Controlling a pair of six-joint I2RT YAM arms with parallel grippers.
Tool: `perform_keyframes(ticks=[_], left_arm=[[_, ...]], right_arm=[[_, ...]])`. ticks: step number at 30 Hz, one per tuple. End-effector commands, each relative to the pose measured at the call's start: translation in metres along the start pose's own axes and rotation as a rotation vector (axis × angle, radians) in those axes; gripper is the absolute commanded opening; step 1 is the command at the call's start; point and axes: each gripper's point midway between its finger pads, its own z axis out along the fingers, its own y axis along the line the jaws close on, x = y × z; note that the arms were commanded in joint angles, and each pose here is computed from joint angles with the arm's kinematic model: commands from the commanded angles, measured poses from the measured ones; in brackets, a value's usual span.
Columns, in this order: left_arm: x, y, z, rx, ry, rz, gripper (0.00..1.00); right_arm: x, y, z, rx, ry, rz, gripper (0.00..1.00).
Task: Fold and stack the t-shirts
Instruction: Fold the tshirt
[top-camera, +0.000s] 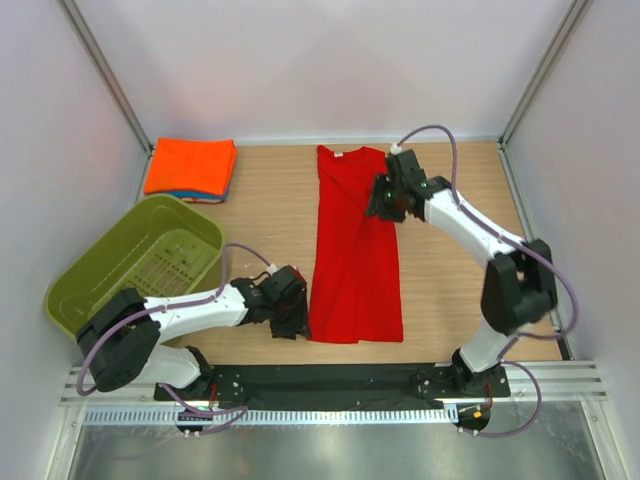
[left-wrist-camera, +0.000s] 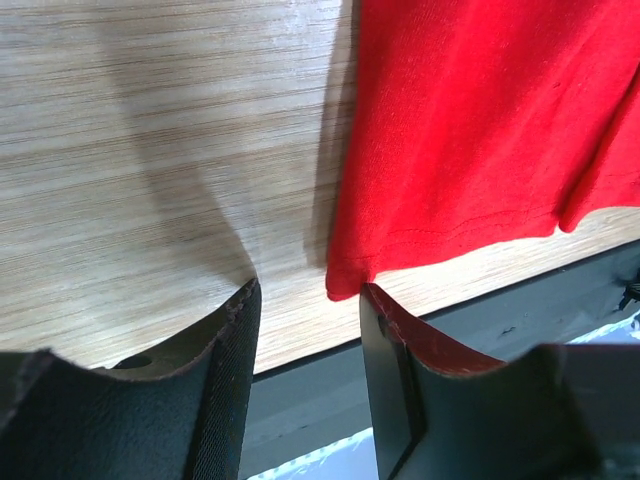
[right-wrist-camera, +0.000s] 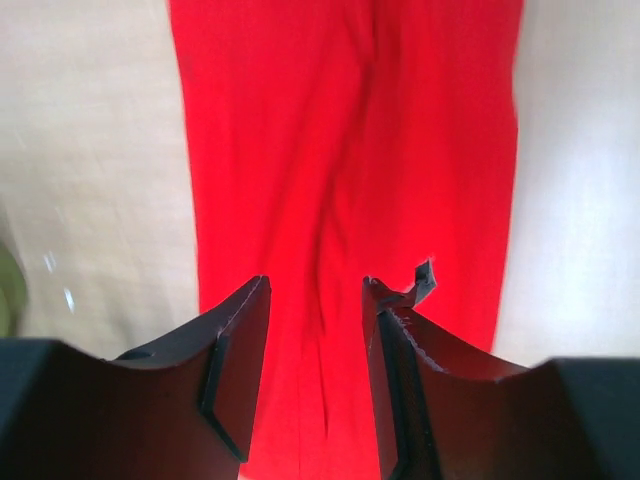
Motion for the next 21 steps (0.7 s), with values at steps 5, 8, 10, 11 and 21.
perform_keyframes(ticks=[5,8,10,11,21], left_arm=[[-0.009,0.009,-0.01,-0.043,-0.053,0.046,0.46],[-0.011,0.008,-0.015,-0.042,-0.067,0.055,0.46],[-0.013,0.007,-0.019,-0.045,-0.074,0.063,0.46],[-0.014,0.007,-0.02,-0.045,-0.076,0.062,0.46],[-0.023,-0.007,-0.024,-0.037,-0.08,0.097,0.47]], right_arm=[[-0.111,0.033,0.08,-0.075,-0.148,-0.13,0.41],[-0.129,0.027,0.105,-0.03,-0.144,-0.123,0.38],[-0.147,0.022,0.105,0.016,-0.189,-0.124,0.38],[-0.15,0.02,0.107,0.024,-0.199,-0.136,0.38],[-0.163,0.002,0.133,0.06,-0.214,-0.13,0.45]])
